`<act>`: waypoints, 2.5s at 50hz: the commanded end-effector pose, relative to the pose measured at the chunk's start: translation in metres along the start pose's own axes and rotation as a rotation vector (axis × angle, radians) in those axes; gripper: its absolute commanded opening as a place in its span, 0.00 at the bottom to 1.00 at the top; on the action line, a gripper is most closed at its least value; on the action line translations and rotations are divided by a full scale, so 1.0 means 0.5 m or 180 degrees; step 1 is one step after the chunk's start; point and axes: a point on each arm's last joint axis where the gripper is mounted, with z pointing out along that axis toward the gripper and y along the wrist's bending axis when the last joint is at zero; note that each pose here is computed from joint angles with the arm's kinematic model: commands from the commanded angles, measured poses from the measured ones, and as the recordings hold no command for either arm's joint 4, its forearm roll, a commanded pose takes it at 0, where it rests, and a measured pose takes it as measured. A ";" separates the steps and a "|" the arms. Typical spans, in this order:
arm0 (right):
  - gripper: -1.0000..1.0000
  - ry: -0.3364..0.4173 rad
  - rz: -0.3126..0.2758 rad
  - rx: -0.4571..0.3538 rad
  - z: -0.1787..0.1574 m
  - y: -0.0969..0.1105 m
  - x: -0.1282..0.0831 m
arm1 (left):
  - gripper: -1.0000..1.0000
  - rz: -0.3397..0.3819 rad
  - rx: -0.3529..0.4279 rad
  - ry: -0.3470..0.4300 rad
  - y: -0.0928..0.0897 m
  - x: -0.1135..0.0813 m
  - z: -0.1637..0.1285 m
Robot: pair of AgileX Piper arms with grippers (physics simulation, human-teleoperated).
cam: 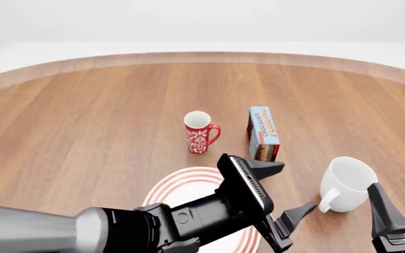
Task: Pick up the white mug and put it on the plate, and put the chocolate pudding to the right of the plate.
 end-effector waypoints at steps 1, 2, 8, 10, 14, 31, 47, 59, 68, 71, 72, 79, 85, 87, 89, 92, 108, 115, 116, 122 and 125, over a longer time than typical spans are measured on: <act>1.00 0.0005 0.0004 -0.0012 0.000 0.000 0.001 | 1.00 -0.0059 -0.0015 0.0034 0.003 0.020 0.024; 1.00 0.0006 0.0006 -0.0011 0.000 0.000 0.001 | 1.00 -0.0067 -0.0011 0.0039 0.002 0.022 0.028; 1.00 0.0008 0.0005 -0.0014 0.000 0.001 0.002 | 1.00 -0.0087 -0.0007 0.0048 0.001 0.027 0.040; 1.00 0.0011 0.0005 -0.0013 0.000 0.000 0.003 | 1.00 -0.0095 -0.0010 0.0050 0.001 0.030 0.044; 1.00 0.0012 0.0004 -0.0016 0.000 0.001 0.003 | 1.00 -0.0104 -0.0011 0.0062 0.001 0.035 0.051; 1.00 0.0006 0.0020 -0.0003 0.000 0.000 0.001 | 1.00 -0.0136 -0.0021 0.0142 0.003 0.061 0.084; 1.00 0.0008 0.0025 -0.0002 0.000 0.000 0.000 | 1.00 -0.0146 -0.0023 0.0203 0.004 0.075 0.114; 1.00 0.0010 0.0030 0.0000 0.000 0.000 0.002 | 1.00 -0.0145 -0.0039 0.0212 0.008 0.075 0.134; 1.00 -0.0002 0.0041 -0.0003 0.000 0.000 -0.002 | 1.00 -0.0144 -0.0031 0.0227 0.006 0.082 0.147; 1.00 -0.0006 0.0047 -0.0002 0.000 0.000 -0.002 | 1.00 -0.0143 -0.0013 0.0247 0.001 0.088 0.152; 1.00 -0.0008 0.0048 -0.0003 0.000 0.000 -0.003 | 1.00 -0.0142 -0.0007 0.0250 -0.001 0.089 0.154; 1.00 -0.0008 0.0051 -0.0004 0.000 0.000 -0.002 | 1.00 -0.0146 0.0009 0.0266 -0.005 0.094 0.164; 1.00 -0.0007 0.0054 -0.0005 0.000 0.000 -0.002 | 1.00 -0.0163 0.0024 0.0278 -0.010 0.101 0.171; 1.00 -0.0008 0.0055 -0.0005 0.000 0.000 -0.002 | 1.00 -0.0171 0.0026 0.0285 -0.011 0.104 0.174; 1.00 -0.0009 0.0057 -0.0005 0.000 0.000 -0.003 | 1.00 -0.0176 0.0021 0.0292 -0.010 0.107 0.176; 1.00 -0.0009 0.0058 -0.0002 0.000 0.000 -0.003 | 1.00 -0.0182 -0.0001 0.0308 -0.004 0.112 0.183; 1.00 -0.0014 0.0064 -0.0002 0.000 0.000 -0.005 | 1.00 -0.0182 -0.0051 0.0373 0.011 0.132 0.205; 1.00 -0.0014 0.0076 0.0004 0.000 0.000 -0.005 | 1.00 -0.0176 -0.0062 0.0385 0.014 0.134 0.213; 1.00 -0.0014 0.0075 0.0004 0.000 0.000 -0.005 | 1.00 -0.0177 -0.0061 0.0388 0.014 0.135 0.214; 1.00 -0.0015 0.0077 0.0003 0.000 0.000 -0.005 | 1.00 -0.0185 -0.0061 0.0409 0.014 0.143 0.220; 1.00 -0.0016 0.0076 0.0001 0.000 0.000 -0.006 | 1.00 -0.0183 -0.0049 0.0418 0.010 0.145 0.223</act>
